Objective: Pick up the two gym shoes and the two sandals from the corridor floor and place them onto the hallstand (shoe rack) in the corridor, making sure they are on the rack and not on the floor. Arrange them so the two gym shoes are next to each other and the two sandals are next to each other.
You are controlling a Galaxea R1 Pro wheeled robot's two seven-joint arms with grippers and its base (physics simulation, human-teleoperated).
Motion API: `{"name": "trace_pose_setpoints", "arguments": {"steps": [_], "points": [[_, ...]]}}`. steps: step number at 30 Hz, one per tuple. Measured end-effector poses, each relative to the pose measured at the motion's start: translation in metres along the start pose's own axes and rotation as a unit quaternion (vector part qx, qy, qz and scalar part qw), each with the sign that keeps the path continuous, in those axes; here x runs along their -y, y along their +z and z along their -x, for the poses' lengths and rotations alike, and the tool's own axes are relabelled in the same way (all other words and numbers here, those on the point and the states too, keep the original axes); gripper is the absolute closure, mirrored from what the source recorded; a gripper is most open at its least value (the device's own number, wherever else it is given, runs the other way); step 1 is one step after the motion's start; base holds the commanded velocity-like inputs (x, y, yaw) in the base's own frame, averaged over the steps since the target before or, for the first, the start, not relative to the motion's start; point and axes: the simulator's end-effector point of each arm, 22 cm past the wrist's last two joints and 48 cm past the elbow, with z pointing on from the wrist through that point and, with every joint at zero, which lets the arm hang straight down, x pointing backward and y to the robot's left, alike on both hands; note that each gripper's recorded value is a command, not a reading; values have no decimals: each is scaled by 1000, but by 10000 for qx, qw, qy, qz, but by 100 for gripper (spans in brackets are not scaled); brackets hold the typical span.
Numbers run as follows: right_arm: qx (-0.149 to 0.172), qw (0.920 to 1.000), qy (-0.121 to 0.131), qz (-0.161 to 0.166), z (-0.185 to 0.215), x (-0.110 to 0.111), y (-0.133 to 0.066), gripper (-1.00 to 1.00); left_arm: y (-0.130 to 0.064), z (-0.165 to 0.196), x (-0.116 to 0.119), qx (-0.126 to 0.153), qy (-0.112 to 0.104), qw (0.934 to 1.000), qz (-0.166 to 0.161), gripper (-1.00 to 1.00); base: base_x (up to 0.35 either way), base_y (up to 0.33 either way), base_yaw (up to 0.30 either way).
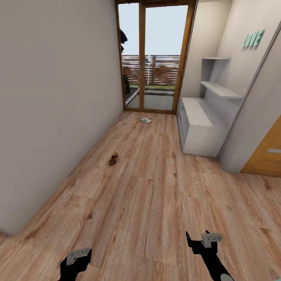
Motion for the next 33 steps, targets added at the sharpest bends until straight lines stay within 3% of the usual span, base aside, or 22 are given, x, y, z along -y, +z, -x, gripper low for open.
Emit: {"name": "trace_pose_setpoints", "arguments": {"steps": [33], "points": [[27, 10000, 5, -7, 2, 0, 0, -100, 0, 2, -1, 24, -10, 10000, 5, -100, 310, 0, 0]]}}
